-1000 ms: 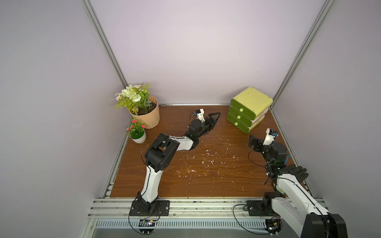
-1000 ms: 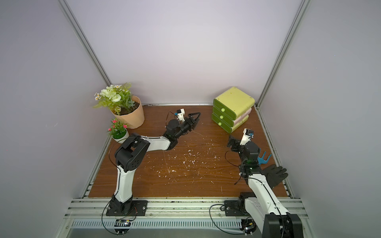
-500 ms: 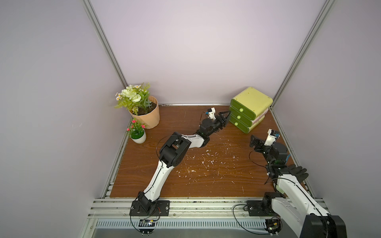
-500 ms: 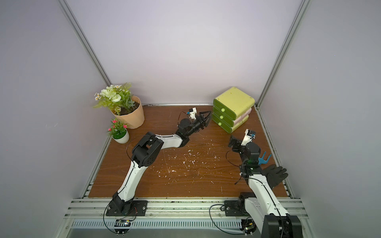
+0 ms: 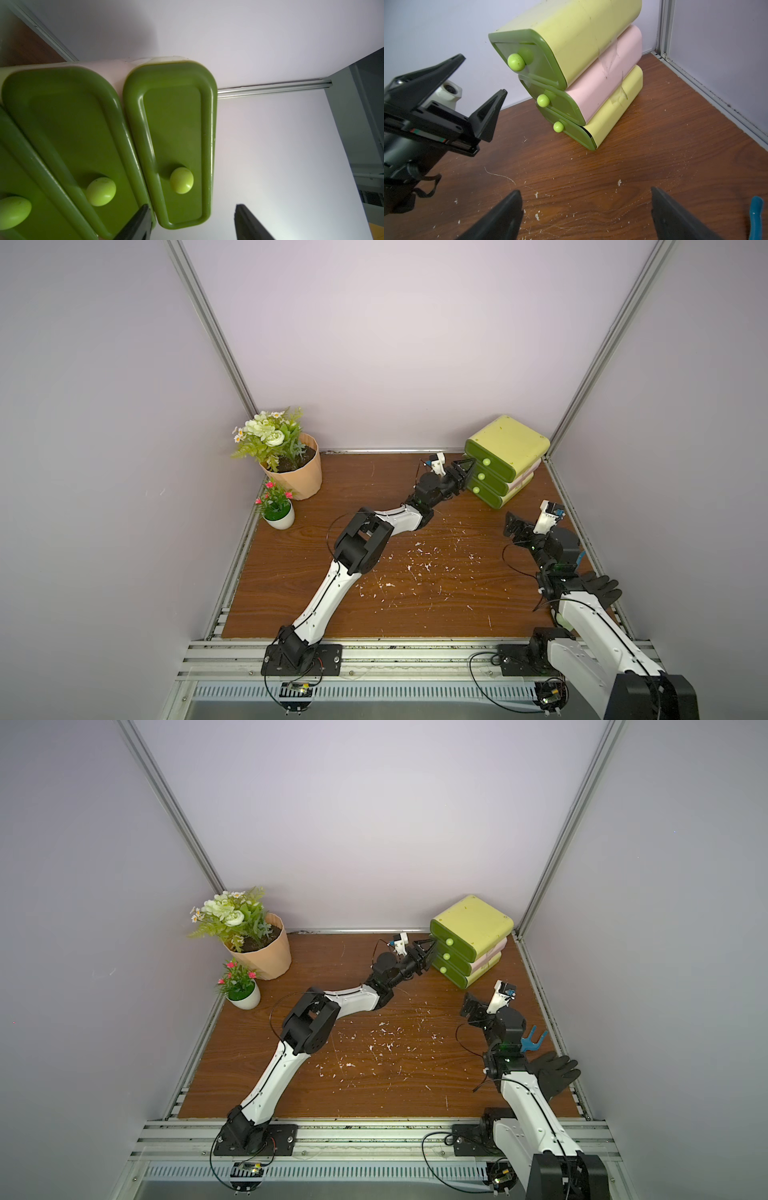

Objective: Take the sponge out of the drawer
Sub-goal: Open the drawer in the storage box.

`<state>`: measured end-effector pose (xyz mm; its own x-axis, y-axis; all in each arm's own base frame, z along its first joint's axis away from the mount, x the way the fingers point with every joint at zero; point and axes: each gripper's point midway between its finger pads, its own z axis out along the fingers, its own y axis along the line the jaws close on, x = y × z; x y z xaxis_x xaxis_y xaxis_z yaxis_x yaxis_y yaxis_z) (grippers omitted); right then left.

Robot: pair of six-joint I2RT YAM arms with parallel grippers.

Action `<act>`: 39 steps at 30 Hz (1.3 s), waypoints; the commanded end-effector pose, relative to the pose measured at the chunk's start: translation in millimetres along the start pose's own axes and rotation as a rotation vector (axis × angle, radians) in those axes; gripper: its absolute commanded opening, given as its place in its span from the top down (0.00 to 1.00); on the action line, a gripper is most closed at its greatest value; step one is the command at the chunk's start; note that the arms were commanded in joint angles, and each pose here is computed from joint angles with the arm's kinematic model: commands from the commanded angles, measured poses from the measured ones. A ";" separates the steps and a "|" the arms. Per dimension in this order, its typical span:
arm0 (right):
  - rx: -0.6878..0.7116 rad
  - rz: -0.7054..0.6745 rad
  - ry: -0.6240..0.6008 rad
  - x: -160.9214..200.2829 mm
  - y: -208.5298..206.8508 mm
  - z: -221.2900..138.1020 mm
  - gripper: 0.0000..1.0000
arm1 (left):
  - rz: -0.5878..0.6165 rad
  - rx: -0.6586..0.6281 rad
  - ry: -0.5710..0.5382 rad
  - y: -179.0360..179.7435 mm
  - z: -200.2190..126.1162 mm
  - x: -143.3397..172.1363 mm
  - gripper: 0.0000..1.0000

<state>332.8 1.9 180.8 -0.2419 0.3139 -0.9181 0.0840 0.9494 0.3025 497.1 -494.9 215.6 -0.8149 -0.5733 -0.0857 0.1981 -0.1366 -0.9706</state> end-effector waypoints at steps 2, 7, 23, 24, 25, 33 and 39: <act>-0.041 0.025 -0.081 -29.1 10.8 -2.1 0.00 | -0.001 -0.030 0.026 7.7 14.6 10.8 0.36; -0.043 0.035 -0.086 -29.6 11.0 -1.3 0.01 | 0.019 -0.044 0.035 7.6 27.0 12.8 0.36; -0.056 0.046 -0.089 -28.5 12.7 0.2 0.00 | 0.022 -0.027 0.012 7.4 42.4 12.6 0.44; -0.057 0.048 -0.088 -27.7 12.5 0.3 0.00 | 0.025 -0.028 0.010 7.7 42.8 13.3 0.46; -0.058 0.048 -0.087 -27.4 12.8 0.6 0.01 | 0.027 -0.029 0.006 6.9 43.1 13.1 0.47; -0.059 0.051 -0.092 -27.2 12.5 0.8 0.01 | 0.015 -0.027 -0.002 7.2 43.2 11.7 0.54; -0.062 0.053 -0.092 -25.9 12.3 1.7 0.01 | 0.006 -0.011 0.014 1.9 43.7 15.6 0.62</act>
<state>337.6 4.9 191.3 -0.2009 0.3570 -0.9122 0.0587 0.9339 0.3526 517.6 -530.7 212.6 -0.8091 -0.5815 -0.0847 0.1761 -0.1024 -0.9790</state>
